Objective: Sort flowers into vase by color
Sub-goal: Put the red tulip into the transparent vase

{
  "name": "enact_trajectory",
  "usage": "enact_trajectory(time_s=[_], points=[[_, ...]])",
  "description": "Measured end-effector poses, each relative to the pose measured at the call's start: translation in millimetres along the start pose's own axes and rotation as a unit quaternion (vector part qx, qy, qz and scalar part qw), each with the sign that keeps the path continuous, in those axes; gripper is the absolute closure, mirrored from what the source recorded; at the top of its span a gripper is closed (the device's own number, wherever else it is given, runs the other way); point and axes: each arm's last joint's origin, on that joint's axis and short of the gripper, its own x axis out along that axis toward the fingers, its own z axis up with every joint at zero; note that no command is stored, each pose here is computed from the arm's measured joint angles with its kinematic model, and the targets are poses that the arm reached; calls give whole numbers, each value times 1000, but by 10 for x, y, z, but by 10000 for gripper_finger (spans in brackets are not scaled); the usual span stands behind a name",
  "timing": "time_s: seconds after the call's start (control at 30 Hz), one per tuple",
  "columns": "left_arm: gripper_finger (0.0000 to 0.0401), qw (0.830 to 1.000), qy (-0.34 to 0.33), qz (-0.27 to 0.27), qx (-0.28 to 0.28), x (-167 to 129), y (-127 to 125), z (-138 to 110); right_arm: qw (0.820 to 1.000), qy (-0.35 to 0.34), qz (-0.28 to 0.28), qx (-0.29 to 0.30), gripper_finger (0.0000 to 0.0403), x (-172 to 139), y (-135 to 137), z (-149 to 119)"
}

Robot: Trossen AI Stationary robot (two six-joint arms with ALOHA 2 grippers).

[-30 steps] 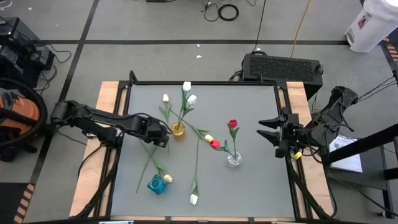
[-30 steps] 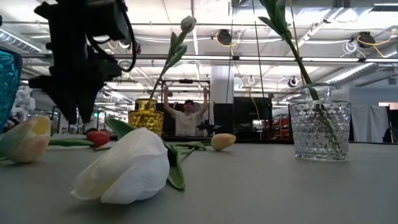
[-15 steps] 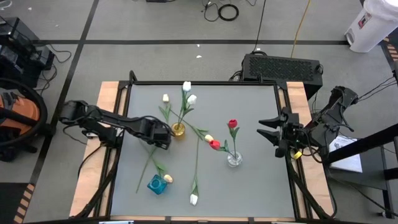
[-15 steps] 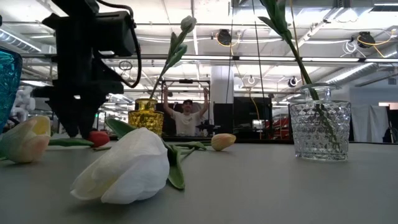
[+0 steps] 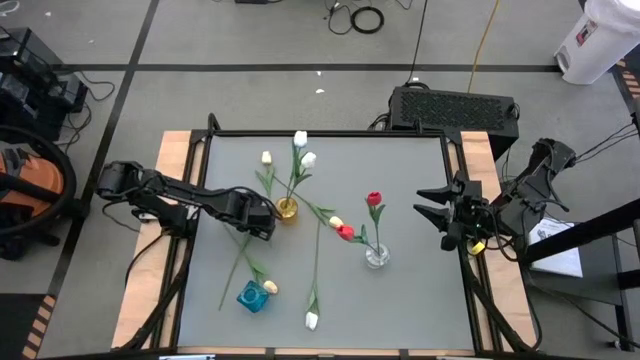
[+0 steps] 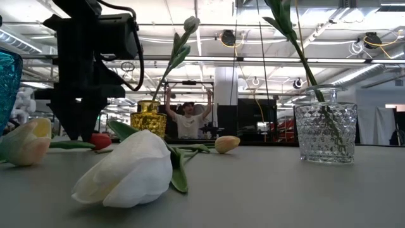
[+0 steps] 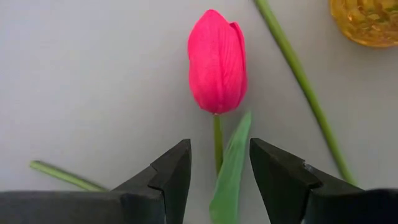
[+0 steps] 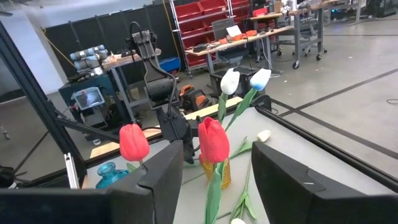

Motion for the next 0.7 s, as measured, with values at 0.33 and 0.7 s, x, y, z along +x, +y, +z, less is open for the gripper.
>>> enact_trajectory(time_s=[0.33, 0.7], points=[[230, 1000, 10, -1, 0, 0, 3, -10, 1000, 0, 0, 0, 220, 0, 0, 0], [230, 1000, 1, -1, -1, 0, -3, -2, 1000, 0, -1, -2, 220, 1, 0, -1]])
